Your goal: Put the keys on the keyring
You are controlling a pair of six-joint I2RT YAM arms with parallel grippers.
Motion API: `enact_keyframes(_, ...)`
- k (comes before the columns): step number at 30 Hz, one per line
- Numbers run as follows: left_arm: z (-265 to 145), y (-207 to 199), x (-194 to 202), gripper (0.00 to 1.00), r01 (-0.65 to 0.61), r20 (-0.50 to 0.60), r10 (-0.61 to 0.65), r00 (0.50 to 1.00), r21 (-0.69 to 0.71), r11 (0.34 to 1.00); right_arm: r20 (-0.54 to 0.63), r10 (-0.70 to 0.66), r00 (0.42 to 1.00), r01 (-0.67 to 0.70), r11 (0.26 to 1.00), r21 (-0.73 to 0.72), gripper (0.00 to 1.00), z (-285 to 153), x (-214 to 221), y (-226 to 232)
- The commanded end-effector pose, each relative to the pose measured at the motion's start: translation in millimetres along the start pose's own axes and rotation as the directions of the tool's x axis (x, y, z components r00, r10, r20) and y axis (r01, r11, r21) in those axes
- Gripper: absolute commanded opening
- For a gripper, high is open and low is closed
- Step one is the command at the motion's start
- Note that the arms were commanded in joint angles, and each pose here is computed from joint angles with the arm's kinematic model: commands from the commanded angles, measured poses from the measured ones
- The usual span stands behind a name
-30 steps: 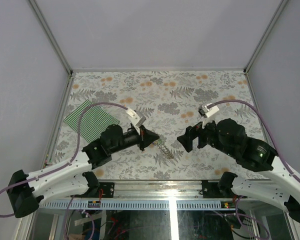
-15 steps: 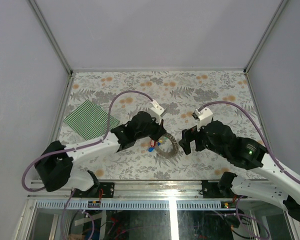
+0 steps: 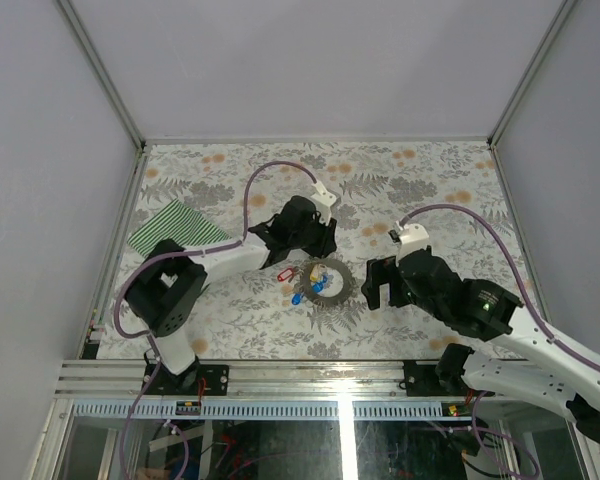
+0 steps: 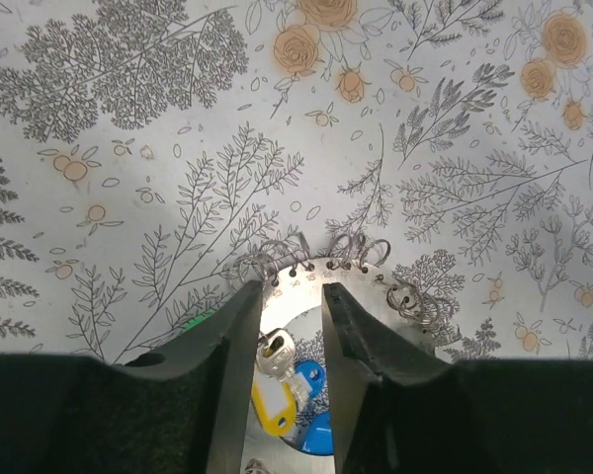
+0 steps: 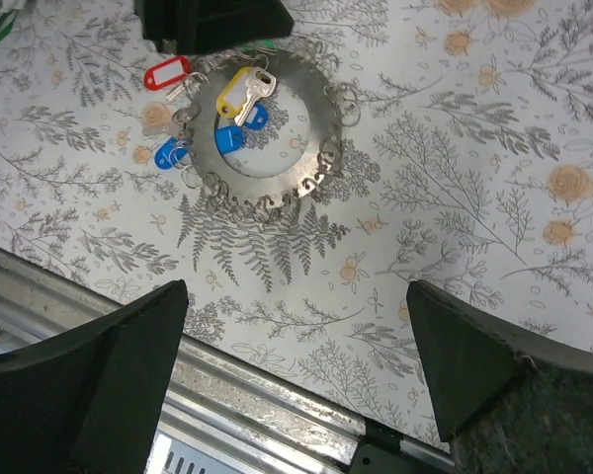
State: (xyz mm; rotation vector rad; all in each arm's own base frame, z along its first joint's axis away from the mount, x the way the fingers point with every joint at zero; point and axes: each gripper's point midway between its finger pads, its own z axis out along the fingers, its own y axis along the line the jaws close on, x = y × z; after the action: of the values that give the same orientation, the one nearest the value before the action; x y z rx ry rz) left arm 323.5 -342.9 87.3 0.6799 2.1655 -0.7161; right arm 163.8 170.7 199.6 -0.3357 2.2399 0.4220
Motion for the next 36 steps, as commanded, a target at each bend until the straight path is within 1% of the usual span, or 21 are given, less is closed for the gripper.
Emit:
enact_keyframes(1, -7.7, -7.7, -47.0, 0.36, -0.026, 0.119, 0.019, 0.993, 0.055, 0.998, 0.082, 0.113, 0.99, -0.114, 0.993, 0.012, 0.99, -1.0, -8.1, -3.3)
enact_keyframes(3, -19.5, -8.4, -57.5, 0.43, -0.029, 0.149, 0.021, 0.989, 0.052, 0.998, 0.102, 0.081, 0.992, -0.078, 0.997, -0.029, 0.99, -6.0, -12.1, 0.3)
enact_keyframes(6, -47.1, -7.6, -70.9, 0.54, -0.023, 0.202, 0.017, 0.979, 0.029, 0.999, 0.138, 0.057, 0.989, -0.051, 0.998, -0.042, 0.99, -20.3, -22.5, -2.2)
enact_keyframes(9, -83.5, -7.4, -82.1, 0.67, -0.005, 0.277, 0.007, 0.961, -0.008, 1.0, 0.181, 0.039, 0.983, -0.031, 0.998, -0.048, 0.99, -31.0, -29.9, -6.4)
enact_keyframes(10, -96.0, -7.5, -84.3, 0.74, 0.006, 0.301, 0.001, 0.954, -0.02, 1.0, 0.192, 0.029, 0.981, -0.021, 0.999, -0.046, 0.99, -33.1, -30.6, -8.4)
enact_keyframes(12, -125.4, -6.9, -87.5, 0.81, 0.039, 0.354, -0.02, 0.935, -0.047, 0.998, 0.211, 0.023, 0.977, -0.016, 0.999, -0.033, 0.99, -37.7, -32.6, -13.8)
enact_keyframes(17, -180.5, 6.7, -71.6, 0.85, 0.186, 0.413, -0.115, 0.904, -0.135, 0.973, 0.245, -0.016, 0.969, 0.017, 1.0, 0.0, 0.99, -48.8, -38.9, -24.0)
enact_keyframes(18, -191.4, 8.9, -67.1, 0.97, 0.217, 0.427, -0.137, 0.894, -0.145, 0.965, 0.257, -0.022, 0.966, 0.019, 1.0, 0.012, 0.99, -51.3, -40.4, -27.7)
enact_keyframes(19, -203.6, 10.9, -63.6, 1.0, 0.244, 0.446, -0.153, 0.882, -0.154, 0.958, 0.266, -0.025, 0.964, 0.022, 1.0, 0.016, 0.99, -53.2, -40.9, -29.7)
enact_keyframes(22, -233.9, 14.3, -47.8, 1.0, 0.324, 0.477, -0.211, 0.853, -0.166, 0.931, 0.307, -0.042, 0.951, 0.031, 0.999, 0.042, 0.99, -61.1, -45.8, -38.8)
enact_keyframes(26, -259.7, 20.5, -23.2, 1.0, 0.423, 0.492, -0.29, 0.821, -0.183, 0.887, 0.34, -0.068, 0.938, 0.049, 0.997, 0.065, 0.99, -68.1, -47.9, -47.6)
enact_keyframes(31, -264.2, 25.4, 12.1, 1.0, 0.476, 0.458, -0.348, 0.818, -0.2, 0.857, 0.357, -0.083, 0.93, 0.062, 0.996, 0.07, 0.99, -67.7, -42.7, -52.3)
enact_keyframes(36, -266.5, 34.3, 29.1, 1.0, 0.482, 0.47, -0.338, 0.816, -0.228, 0.846, 0.359, -0.096, 0.929, 0.082, 0.995, 0.055, 0.99, -63.2, -38.1, -50.3)
